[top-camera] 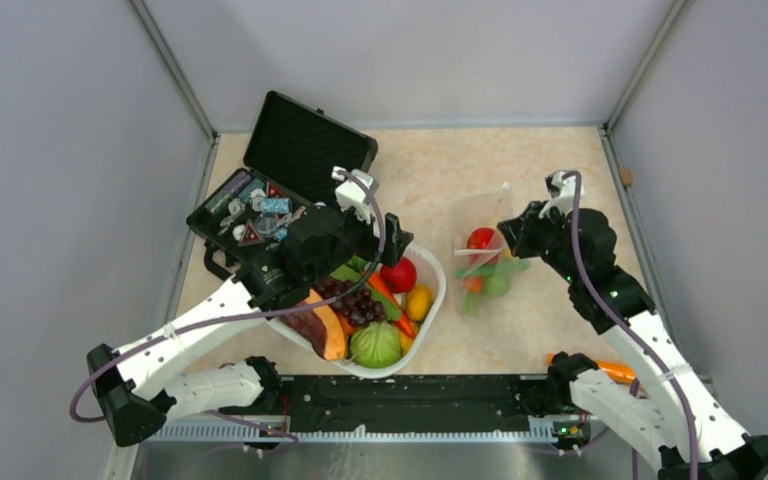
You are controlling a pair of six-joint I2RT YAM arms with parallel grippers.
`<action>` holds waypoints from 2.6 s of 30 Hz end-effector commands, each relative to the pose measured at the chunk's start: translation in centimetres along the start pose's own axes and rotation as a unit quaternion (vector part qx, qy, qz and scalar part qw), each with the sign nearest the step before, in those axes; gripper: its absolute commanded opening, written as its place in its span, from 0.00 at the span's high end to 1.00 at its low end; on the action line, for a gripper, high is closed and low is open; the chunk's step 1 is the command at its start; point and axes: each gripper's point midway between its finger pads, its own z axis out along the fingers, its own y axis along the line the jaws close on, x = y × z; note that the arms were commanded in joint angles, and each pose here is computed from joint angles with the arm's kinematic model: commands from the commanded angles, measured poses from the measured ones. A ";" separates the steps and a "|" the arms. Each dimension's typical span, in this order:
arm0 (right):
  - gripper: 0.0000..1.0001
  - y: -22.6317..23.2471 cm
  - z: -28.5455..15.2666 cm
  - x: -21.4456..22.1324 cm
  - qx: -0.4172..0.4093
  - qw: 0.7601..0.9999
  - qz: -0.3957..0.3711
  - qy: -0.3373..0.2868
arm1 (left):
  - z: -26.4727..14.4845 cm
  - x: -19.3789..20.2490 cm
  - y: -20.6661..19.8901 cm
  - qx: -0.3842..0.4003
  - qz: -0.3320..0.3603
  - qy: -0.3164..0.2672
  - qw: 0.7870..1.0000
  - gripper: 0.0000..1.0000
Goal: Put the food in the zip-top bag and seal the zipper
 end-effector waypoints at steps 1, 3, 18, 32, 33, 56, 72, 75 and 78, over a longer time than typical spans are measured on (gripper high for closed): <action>1.00 2.1 -1.0 -1.7 -0.054 0.998 0.014 -0.038 | -0.1 3.9 0.5 0.013 0.052 0.091 0.994 0.01; 1.00 2.6 -1.7 -2.7 -0.062 0.996 0.020 -0.058 | 0.1 5.2 0.7 0.010 0.063 0.130 0.989 0.01; 1.00 1.7 -2.4 -1.9 -0.037 0.998 0.031 -0.042 | 1.4 12.7 0.1 0.043 0.055 0.285 0.956 0.01; 1.00 2.5 -2.0 -2.8 -0.050 0.997 0.041 -0.044 | 4.2 14.9 1.8 -0.010 0.072 0.335 0.939 0.09; 1.00 2.4 -2.0 -2.8 -0.049 0.997 0.041 -0.045 | 4.1 15.1 1.9 -0.012 0.072 0.335 0.940 0.09; 1.00 2.3 -1.8 -1.9 -0.049 0.997 0.049 -0.037 | 4.3 15.2 2.0 -0.015 0.062 0.315 0.947 0.68; 1.00 2.4 -1.8 -1.8 -0.052 0.996 0.054 -0.038 | 1.6 5.0 0.2 0.014 0.038 0.126 0.991 0.72; 1.00 2.4 -1.6 -1.6 -0.052 0.996 0.057 -0.033 | 0.9 2.8 -0.9 0.040 0.028 0.083 0.995 0.73; 1.00 2.3 -1.4 -1.2 -0.048 0.997 0.060 -0.021 | -0.1 0.1 -3.2 0.097 0.008 0.032 0.995 0.73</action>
